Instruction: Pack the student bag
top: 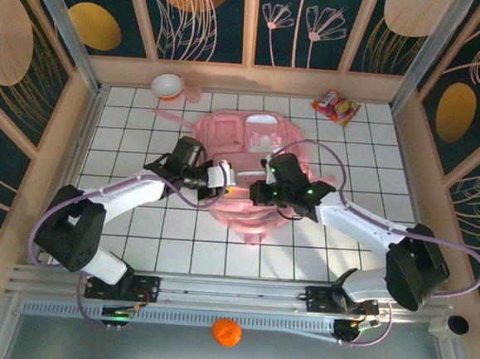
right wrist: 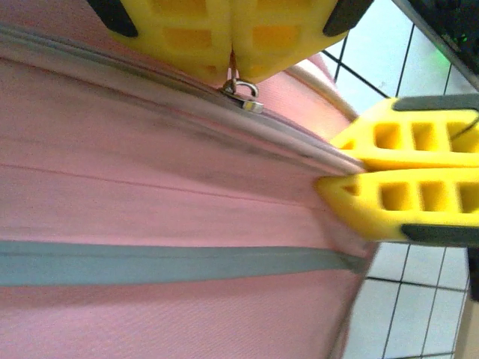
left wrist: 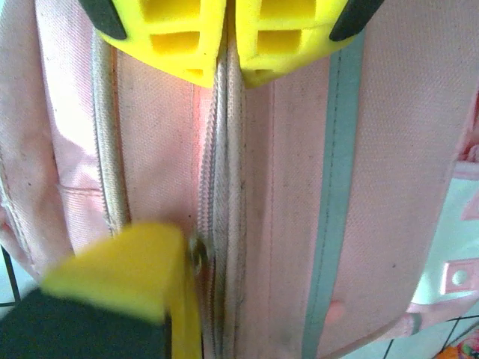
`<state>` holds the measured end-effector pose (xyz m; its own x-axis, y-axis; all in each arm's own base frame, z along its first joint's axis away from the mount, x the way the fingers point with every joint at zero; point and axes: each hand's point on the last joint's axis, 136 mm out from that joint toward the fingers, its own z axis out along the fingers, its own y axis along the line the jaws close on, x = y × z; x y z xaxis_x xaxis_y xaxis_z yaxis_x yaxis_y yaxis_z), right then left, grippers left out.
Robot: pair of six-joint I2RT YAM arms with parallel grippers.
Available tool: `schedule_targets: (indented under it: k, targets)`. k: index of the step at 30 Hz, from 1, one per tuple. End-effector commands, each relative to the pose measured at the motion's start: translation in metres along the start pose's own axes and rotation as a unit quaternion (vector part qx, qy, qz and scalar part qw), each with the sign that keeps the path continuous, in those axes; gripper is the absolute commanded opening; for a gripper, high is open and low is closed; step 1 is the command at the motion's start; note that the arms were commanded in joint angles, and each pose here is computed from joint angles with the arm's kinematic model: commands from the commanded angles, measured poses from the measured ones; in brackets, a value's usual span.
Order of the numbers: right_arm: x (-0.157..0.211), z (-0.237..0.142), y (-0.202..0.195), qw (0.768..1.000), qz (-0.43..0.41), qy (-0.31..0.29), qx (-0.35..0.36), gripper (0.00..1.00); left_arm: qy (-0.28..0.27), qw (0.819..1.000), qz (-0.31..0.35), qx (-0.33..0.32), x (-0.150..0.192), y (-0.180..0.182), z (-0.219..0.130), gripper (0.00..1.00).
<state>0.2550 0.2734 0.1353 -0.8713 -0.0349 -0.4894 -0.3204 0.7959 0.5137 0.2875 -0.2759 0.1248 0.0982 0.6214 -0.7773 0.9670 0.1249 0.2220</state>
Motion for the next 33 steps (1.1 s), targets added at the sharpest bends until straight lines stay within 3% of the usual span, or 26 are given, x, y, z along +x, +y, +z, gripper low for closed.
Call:
schedule_targets:
  k: [1, 3, 6, 9, 13, 14, 22, 26, 33]
  targets:
    - [0.009, -0.011, -0.025, 0.999, 0.021, 0.011, 0.028, 0.0, -0.009, 1.0, 0.0, -0.019, 0.001, 0.006, -0.015, 0.0]
    - [0.007, -0.011, -0.02, 1.0, 0.02, 0.007, 0.017, 0.0, -0.02, 0.999, -0.003, -0.025, -0.003, 0.006, -0.018, 0.05]
    - [0.003, -0.009, -0.01, 1.0, 0.015, 0.001, -0.005, 0.0, -0.054, 0.998, -0.041, -0.018, -0.019, 0.005, -0.022, 0.31]
    - [0.002, -0.005, -0.007, 1.0, 0.011, 0.003, -0.005, 0.0, -0.098, 0.99, -0.105, -0.007, -0.042, 0.008, -0.029, 0.51]
    - [0.002, 0.0, -0.001, 1.0, 0.004, 0.003, -0.013, 0.0, -0.14, 0.967, -0.198, -0.073, -0.058, 0.027, -0.051, 0.75]
    - [0.002, 0.0, 0.0, 1.0, 0.002, 0.002, -0.014, 0.0, -0.142, 0.965, -0.205, -0.085, -0.059, 0.029, -0.056, 0.96]
    - [-0.002, 0.001, 0.006, 1.0, -0.004, -0.001, -0.02, 0.0, -0.157, 0.922, -0.295, -0.198, -0.046, 0.05, -0.086, 0.99]
    - [-0.002, 0.001, 0.008, 1.0, -0.003, -0.004, -0.027, 0.0, -0.159, 0.933, -0.267, -0.182, -0.049, 0.043, -0.085, 0.99]
    - [-0.003, 0.0, 0.012, 0.999, -0.003, -0.006, -0.038, 0.0, -0.164, 0.929, -0.267, -0.199, -0.051, 0.057, -0.08, 0.99]
